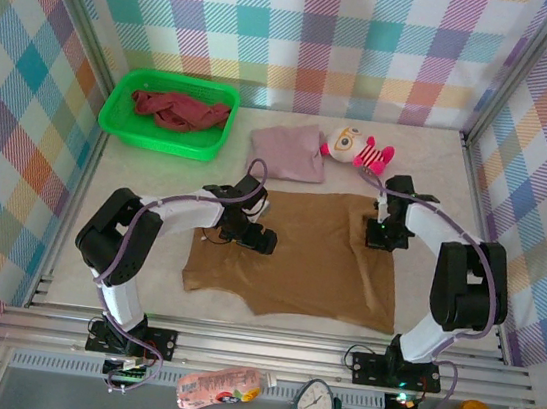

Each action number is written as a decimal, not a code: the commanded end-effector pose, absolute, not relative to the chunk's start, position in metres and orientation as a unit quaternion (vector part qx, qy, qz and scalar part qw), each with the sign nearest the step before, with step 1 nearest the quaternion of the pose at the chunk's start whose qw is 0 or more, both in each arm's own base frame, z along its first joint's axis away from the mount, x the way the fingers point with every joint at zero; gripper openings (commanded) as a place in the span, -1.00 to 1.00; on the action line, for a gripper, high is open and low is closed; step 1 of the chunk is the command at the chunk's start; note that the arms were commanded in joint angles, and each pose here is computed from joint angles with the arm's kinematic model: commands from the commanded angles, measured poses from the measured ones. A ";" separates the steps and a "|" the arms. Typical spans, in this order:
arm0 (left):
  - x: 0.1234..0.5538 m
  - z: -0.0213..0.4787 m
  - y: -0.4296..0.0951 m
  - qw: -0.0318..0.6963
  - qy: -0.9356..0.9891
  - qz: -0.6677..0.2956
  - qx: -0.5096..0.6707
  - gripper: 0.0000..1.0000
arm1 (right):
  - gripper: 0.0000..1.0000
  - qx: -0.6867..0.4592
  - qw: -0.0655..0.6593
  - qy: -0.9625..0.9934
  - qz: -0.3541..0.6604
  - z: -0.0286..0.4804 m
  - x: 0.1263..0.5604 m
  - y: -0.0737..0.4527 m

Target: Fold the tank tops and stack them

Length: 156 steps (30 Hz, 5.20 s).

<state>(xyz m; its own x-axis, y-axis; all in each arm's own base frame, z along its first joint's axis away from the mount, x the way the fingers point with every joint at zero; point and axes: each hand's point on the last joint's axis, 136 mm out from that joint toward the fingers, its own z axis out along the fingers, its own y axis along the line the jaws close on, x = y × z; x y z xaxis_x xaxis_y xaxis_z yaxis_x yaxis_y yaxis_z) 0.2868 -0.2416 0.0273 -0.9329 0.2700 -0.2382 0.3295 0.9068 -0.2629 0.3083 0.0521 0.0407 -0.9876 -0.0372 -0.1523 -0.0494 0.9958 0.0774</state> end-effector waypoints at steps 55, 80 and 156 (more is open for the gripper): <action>0.269 -0.004 -0.193 0.002 0.984 -0.068 0.166 0.85 | -0.67 0.035 0.107 0.984 0.136 0.031 0.462 0.060; 0.358 0.088 -0.183 0.115 0.988 -0.024 0.096 0.87 | -0.21 0.020 0.158 0.955 0.250 0.087 0.434 0.111; 0.460 0.122 -0.233 0.224 0.957 -0.120 0.140 -1.00 | -0.92 -0.038 0.232 0.926 0.296 0.125 0.463 0.089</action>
